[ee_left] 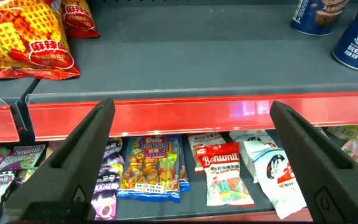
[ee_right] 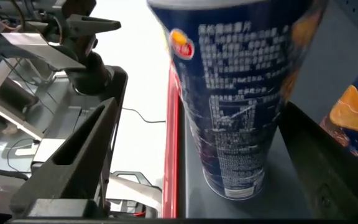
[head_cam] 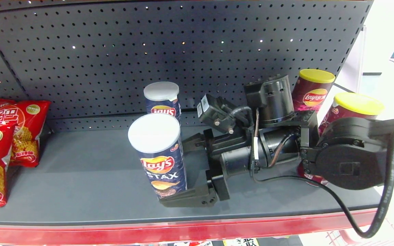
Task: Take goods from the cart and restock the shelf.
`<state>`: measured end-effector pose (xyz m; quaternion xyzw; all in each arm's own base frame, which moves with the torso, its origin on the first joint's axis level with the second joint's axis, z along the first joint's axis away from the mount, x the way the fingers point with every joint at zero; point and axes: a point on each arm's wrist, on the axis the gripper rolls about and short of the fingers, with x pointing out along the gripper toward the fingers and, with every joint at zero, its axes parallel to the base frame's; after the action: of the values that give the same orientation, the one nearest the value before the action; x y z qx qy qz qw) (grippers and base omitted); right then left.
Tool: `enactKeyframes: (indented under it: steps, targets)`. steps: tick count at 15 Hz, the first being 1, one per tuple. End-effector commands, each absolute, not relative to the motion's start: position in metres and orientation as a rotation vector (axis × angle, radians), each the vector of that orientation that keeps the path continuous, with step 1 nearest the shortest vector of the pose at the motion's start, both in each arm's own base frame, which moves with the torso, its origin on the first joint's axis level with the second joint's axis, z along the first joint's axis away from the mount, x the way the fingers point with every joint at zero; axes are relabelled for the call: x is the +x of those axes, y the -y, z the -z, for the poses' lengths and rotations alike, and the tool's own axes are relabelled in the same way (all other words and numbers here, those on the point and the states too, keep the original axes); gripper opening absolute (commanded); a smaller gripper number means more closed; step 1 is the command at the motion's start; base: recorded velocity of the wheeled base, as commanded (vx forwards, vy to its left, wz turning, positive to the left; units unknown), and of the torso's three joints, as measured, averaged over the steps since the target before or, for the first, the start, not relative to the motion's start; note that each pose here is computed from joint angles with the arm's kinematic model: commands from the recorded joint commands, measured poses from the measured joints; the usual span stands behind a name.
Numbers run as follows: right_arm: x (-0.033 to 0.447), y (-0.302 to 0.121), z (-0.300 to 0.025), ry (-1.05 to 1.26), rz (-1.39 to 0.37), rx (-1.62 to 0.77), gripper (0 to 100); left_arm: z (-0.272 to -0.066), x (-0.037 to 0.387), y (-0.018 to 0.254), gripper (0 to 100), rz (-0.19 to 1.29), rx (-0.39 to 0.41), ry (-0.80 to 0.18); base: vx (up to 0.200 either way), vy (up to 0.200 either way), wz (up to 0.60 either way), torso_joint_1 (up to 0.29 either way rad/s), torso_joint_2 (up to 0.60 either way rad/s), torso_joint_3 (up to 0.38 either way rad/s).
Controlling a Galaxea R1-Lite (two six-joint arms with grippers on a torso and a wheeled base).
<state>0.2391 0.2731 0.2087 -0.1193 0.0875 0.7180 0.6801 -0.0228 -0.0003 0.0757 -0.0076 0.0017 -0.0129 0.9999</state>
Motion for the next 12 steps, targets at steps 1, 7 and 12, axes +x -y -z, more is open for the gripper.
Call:
enactKeyframes:
  steps: [1,7,12]
  targets:
    - [0.2386,-0.2741,-0.2087,-0.194,-1.617,-0.268,100,-0.0757,-0.0227,0.0003,100,0.026,-0.015,-0.005,0.000,0.000,0.00,0.000,0.00,0.000]
    - [0.2385,-0.2765,-0.2078,-0.192,-1.623,-0.270,100,-0.0757,-0.0227,0.0003,100,0.026,-0.015,-0.005,0.000,0.000,0.00,0.000,0.00,0.000]
    - [0.2377,-0.2796,-0.2039,-0.202,-1.627,-0.272,100,-0.0757,-0.0227,0.0003,100,0.026,-0.015,-0.005,0.000,0.000,0.00,0.000,0.00,0.000]
